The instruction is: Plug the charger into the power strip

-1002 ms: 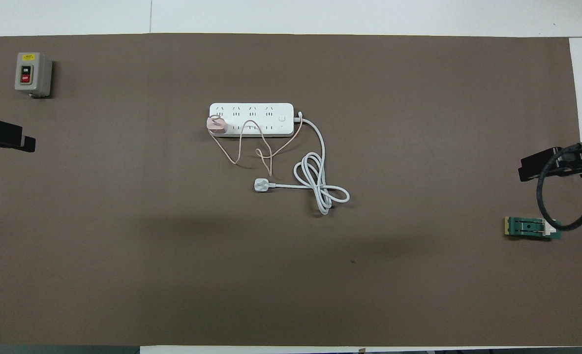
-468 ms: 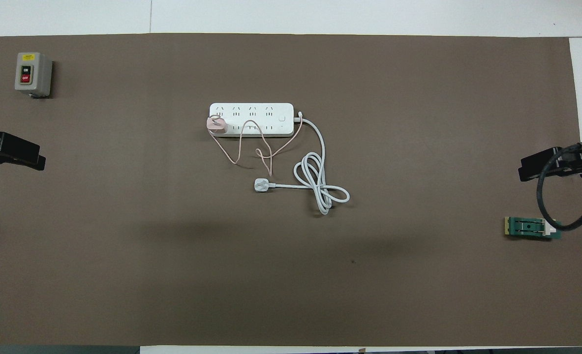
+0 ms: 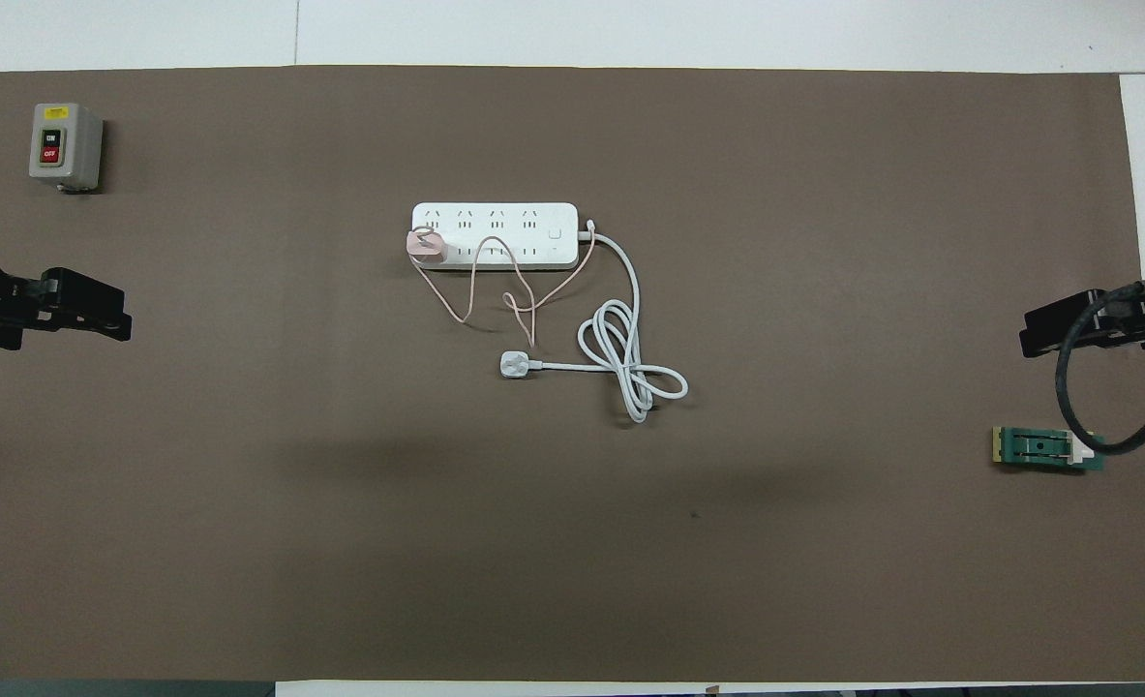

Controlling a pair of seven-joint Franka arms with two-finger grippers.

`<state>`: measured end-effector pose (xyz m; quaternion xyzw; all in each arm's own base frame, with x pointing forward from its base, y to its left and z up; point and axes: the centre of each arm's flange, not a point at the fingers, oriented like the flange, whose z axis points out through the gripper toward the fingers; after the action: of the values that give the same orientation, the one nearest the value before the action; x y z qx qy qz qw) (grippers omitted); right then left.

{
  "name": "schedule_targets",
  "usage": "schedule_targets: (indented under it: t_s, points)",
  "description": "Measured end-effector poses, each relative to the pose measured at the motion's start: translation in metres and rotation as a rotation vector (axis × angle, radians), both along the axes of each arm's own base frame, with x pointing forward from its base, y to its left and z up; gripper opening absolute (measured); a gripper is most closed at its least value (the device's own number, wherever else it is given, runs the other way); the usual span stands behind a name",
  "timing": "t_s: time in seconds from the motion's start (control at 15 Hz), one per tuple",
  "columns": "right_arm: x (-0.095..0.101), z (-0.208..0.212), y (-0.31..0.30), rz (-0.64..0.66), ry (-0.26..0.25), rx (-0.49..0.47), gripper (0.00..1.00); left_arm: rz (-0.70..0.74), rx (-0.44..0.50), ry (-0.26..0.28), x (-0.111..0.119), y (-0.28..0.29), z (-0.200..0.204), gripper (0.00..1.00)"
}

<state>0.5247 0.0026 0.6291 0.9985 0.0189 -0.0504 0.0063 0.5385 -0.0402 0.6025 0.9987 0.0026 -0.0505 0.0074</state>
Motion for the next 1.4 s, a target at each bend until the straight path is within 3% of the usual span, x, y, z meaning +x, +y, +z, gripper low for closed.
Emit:
schedule_targets:
  t_s: [1.4]
  points:
    - [-0.0001, -0.0017, 0.0000, 0.000, 0.004, 0.000, 1.00, -0.093, -0.010, -0.044, 0.0060, 0.0005, -0.0065, 1.00]
